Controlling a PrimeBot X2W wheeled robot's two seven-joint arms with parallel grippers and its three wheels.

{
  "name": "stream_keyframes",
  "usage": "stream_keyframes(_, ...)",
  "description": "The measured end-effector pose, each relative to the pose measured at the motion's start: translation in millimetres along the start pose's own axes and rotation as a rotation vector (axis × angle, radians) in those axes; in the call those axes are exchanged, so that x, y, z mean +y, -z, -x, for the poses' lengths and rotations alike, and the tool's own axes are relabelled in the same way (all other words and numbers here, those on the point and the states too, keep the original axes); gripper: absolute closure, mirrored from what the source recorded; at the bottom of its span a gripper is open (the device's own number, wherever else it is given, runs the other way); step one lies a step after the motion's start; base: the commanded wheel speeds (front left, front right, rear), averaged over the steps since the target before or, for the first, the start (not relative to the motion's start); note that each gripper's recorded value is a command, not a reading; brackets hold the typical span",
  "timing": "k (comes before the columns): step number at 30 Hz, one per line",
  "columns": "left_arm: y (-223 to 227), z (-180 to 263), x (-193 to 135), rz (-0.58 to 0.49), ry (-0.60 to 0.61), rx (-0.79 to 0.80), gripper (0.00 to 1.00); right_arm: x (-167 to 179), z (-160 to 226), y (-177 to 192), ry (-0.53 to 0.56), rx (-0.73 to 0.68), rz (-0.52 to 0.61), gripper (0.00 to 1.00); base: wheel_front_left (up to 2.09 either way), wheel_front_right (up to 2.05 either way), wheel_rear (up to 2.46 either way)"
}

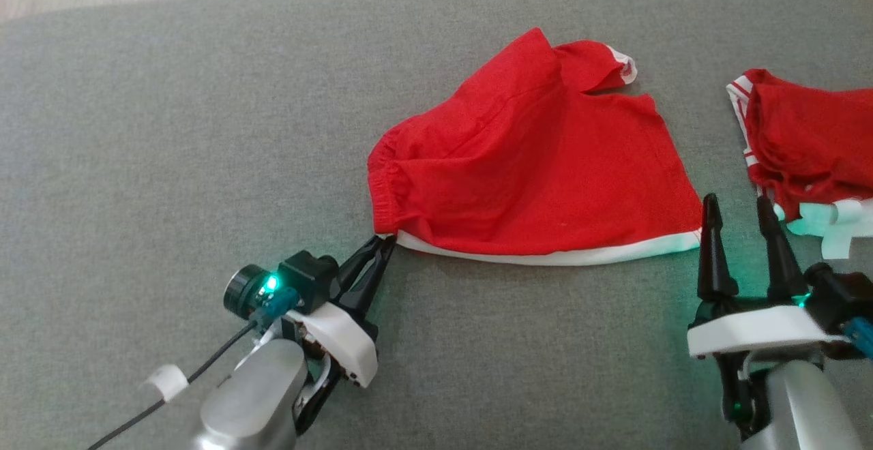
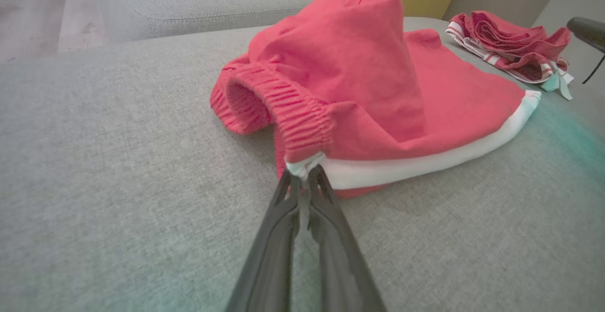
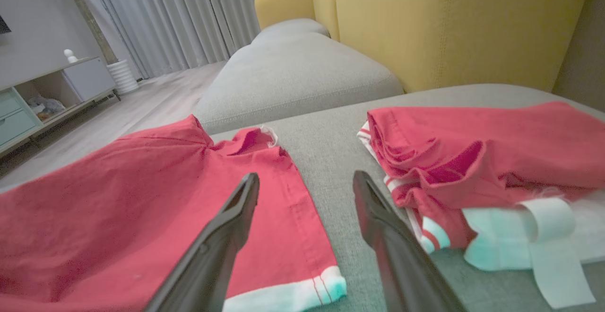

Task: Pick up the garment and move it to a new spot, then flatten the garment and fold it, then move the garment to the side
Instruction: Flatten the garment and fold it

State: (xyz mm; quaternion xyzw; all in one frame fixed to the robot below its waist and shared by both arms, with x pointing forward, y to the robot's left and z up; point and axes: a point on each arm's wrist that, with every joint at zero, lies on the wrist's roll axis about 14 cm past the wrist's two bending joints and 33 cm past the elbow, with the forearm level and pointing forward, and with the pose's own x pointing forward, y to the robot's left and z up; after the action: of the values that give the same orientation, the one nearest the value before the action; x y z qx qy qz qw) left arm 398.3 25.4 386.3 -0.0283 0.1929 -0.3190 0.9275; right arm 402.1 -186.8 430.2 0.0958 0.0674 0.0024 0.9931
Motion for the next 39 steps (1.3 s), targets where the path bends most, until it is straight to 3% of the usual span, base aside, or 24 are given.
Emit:
stream_keyframes(16, -23.9, 14.6, 1.6, -0.061, -0.046, -0.079, 1.0, -21.0, 17.8, 55.1, 0.061, 0.237, 0.045, 0.0, 0.0, 0.0, 0.0)
stream_keyframes(26, -24.4, 15.5, 0.7, -0.062, -0.053, -0.069, 1.0, -5.4, 4.8, 66.2, 0.006, 0.312, 0.085, 0.0, 0.0, 0.0, 0.0)
stream_keyframes(27, -23.6, 15.6, 1.0, -0.062, -0.056, -0.067, 1.0, -3.7, 4.9, 67.9, 0.0, 0.321, 0.086, 0.4, 0.0, 0.0, 0.0)
stream_keyframes(28, -23.0, 15.8, 0.8, -0.063, -0.055, -0.064, 1.0, -2.3, 4.6, 68.3, -0.004, 0.323, 0.085, 0.4, 0.0, 0.0, 0.0)
stream_keyframes(29, -22.2, 16.0, 0.7, -0.064, -0.056, -0.06, 1.0, -1.6, 4.6, 68.7, -0.006, 0.326, 0.085, 0.96, 0.0, 0.0, 0.0)
stream_keyframes(30, -21.3, 16.3, 0.4, -0.065, -0.055, -0.055, 1.0, -1.0, 4.6, 68.8, -0.007, 0.328, 0.086, 1.0, 0.0, 0.0, 0.0)
stream_keyframes(39, -24.2, 25.1, 6.1, -0.104, -0.075, -0.036, 1.0, 10.9, 0.8, 46.1, -0.027, 0.239, 0.011, 1.0, 0.0, 0.0, 0.0)
